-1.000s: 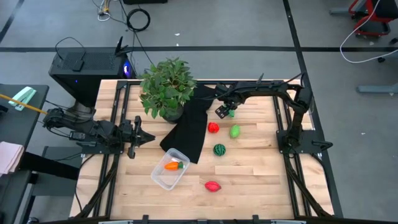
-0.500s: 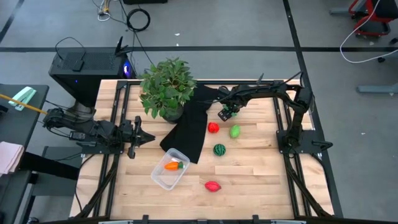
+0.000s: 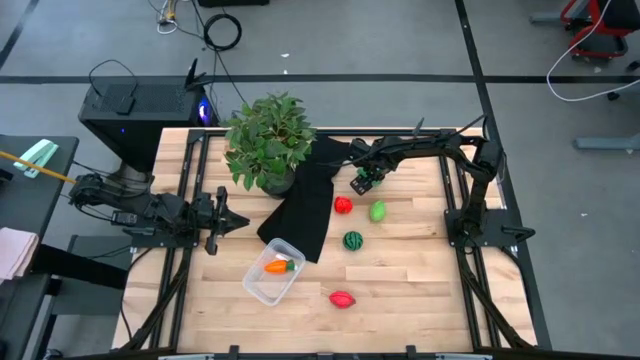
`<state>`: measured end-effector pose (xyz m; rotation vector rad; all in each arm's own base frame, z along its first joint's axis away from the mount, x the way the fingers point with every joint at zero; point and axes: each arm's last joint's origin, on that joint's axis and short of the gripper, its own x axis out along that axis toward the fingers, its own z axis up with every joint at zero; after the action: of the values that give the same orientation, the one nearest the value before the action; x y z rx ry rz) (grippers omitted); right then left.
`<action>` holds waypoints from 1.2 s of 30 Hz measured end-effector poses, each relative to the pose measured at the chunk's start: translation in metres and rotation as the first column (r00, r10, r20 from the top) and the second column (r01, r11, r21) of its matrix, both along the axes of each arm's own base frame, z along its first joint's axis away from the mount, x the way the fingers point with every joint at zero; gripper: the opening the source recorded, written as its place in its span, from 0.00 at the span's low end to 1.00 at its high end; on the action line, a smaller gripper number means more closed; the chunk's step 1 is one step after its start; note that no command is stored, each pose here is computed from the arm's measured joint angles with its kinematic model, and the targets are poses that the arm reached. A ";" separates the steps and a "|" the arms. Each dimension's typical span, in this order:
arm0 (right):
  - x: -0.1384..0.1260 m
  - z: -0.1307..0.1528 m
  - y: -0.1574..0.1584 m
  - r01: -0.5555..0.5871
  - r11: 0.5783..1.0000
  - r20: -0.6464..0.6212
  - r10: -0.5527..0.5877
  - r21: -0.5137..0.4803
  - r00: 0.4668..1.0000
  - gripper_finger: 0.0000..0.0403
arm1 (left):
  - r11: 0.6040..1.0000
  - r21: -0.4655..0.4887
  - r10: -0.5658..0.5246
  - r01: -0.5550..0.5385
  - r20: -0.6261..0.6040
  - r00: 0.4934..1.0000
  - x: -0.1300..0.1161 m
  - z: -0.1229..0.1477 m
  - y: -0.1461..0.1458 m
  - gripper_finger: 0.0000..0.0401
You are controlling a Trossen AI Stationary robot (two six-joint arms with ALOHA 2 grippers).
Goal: Pick and placing Produce into tupperware
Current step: Put the green corn into the transparent bin
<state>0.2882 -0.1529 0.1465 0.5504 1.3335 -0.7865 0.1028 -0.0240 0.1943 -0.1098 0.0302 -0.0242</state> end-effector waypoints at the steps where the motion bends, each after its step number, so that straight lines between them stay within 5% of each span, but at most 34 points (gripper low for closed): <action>1: 0.000 0.000 0.000 0.000 1.000 0.001 0.000 0.000 1.000 0.68 | 1.000 0.000 0.000 0.000 0.000 1.000 0.000 0.000 0.000 0.09; 27: 0.001 0.001 0.000 -0.002 1.000 0.014 0.002 0.006 1.000 0.53 | 1.000 0.001 0.000 0.000 0.000 1.000 0.000 0.000 0.000 0.09; 36: -0.008 0.030 0.008 -0.020 1.000 0.061 0.019 0.019 0.998 0.52 | 1.000 0.003 0.000 0.000 -0.003 1.000 0.000 0.000 0.000 0.05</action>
<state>0.2797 -0.1450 0.1761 0.5719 1.2901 -0.7355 0.1028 -0.0240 0.1941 -0.1073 0.0327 -0.0241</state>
